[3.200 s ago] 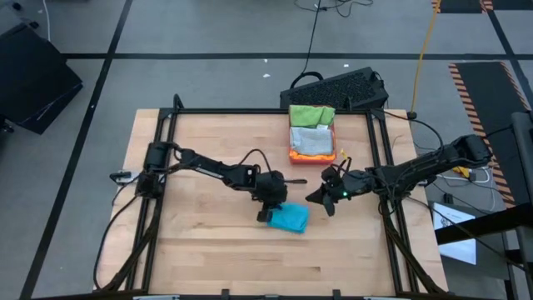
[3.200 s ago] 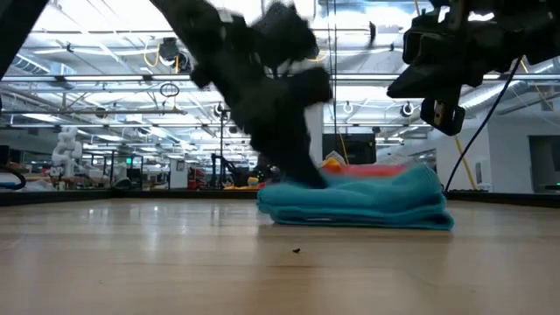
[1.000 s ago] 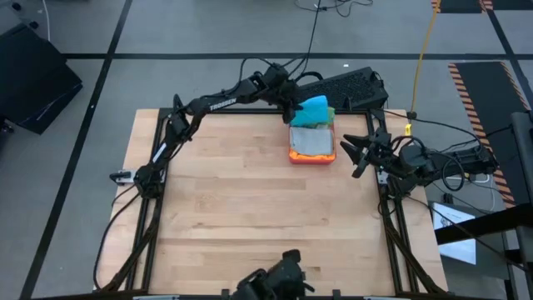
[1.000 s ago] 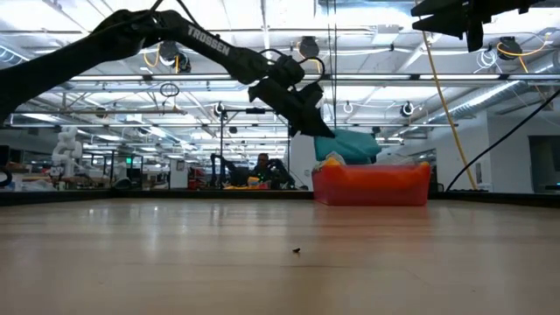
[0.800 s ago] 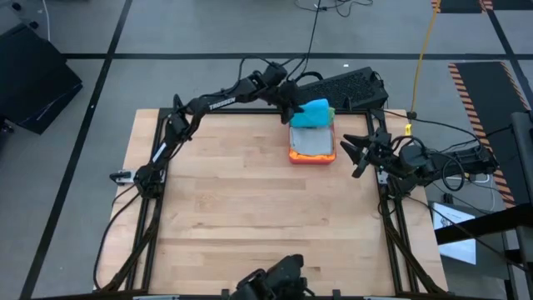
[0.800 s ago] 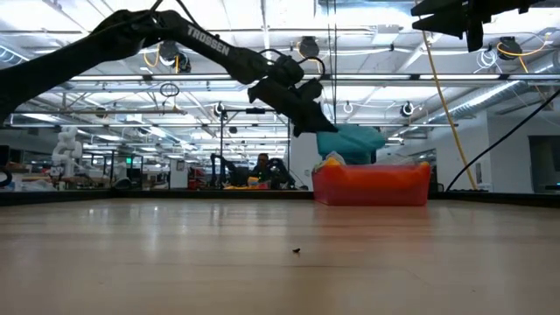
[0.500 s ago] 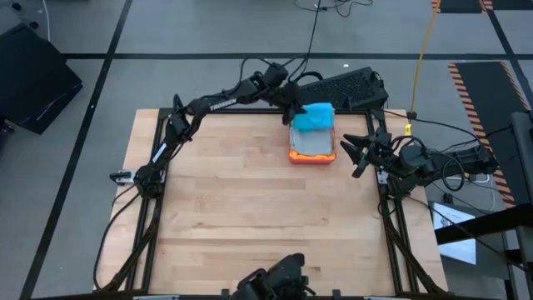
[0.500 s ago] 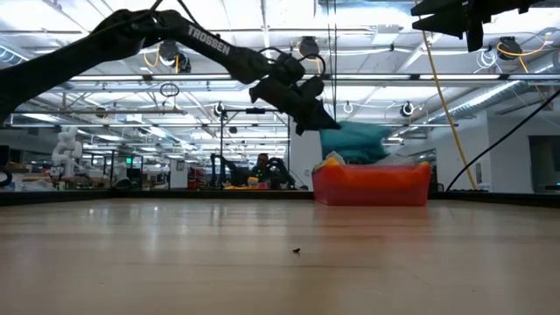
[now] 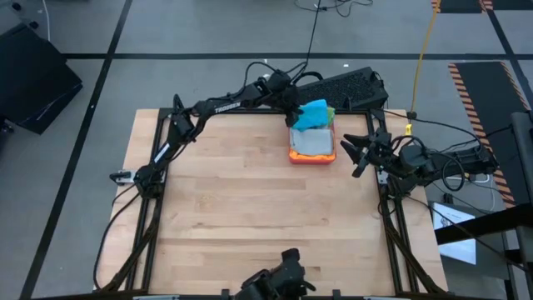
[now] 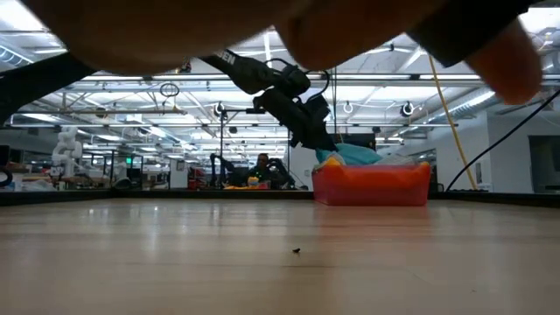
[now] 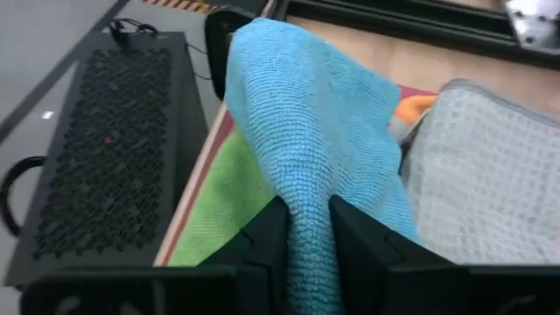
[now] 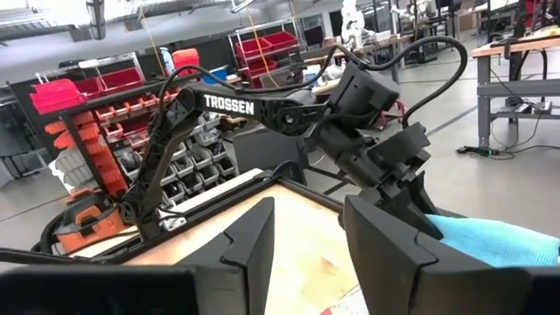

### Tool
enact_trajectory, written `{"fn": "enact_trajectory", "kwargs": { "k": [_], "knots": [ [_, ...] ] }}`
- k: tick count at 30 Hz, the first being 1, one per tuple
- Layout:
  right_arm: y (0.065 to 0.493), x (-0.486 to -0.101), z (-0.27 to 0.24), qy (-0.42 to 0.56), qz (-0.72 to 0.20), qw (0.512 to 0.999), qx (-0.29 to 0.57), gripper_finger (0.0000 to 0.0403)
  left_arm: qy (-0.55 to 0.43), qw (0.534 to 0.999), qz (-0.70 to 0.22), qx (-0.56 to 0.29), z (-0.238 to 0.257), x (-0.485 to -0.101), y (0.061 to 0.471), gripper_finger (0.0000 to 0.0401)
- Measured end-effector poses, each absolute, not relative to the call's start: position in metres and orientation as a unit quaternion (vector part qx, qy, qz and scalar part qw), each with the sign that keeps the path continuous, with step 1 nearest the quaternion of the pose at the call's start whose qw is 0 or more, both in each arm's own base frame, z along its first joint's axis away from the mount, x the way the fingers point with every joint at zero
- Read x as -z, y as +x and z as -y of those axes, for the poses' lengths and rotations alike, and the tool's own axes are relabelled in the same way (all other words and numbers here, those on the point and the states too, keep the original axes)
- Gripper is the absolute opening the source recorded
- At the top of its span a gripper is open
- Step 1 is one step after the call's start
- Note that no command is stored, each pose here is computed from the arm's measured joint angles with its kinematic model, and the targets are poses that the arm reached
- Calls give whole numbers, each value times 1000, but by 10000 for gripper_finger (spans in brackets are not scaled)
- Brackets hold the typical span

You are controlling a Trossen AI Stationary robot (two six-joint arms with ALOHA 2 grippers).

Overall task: Fold microfiber towels
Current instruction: Stack the blue microfiber cloth on top of the dark green microfiber cloth in the red bin

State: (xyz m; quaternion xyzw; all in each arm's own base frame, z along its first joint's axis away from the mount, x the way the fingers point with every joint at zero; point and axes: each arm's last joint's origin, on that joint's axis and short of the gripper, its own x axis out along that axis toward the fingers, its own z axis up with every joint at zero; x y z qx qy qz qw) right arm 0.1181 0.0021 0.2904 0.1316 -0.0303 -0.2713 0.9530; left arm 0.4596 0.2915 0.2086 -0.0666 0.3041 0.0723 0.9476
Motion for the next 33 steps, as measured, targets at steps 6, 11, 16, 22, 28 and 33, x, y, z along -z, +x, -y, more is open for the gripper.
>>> {"fn": "enact_trajectory", "kwargs": {
  "k": [6,11,16,22,28,33],
  "knots": [
    [118,-290,-2,128,30,953,273,130,-42,939,-323,-112,-284,-207,464,131],
    [118,-290,-2,126,28,953,274,130,-12,932,-331,-146,-270,-223,467,160],
    [118,-290,0,129,31,948,290,130,11,929,-322,-181,-261,-245,466,162],
    [128,-285,8,144,23,937,317,125,27,927,-297,-226,-253,-289,452,160],
    [150,-296,28,136,-4,946,295,99,-48,916,-286,-278,-235,-346,416,141],
    [174,-309,67,133,-44,953,268,67,-124,911,-262,-293,-194,-403,379,109]
  ]
}}
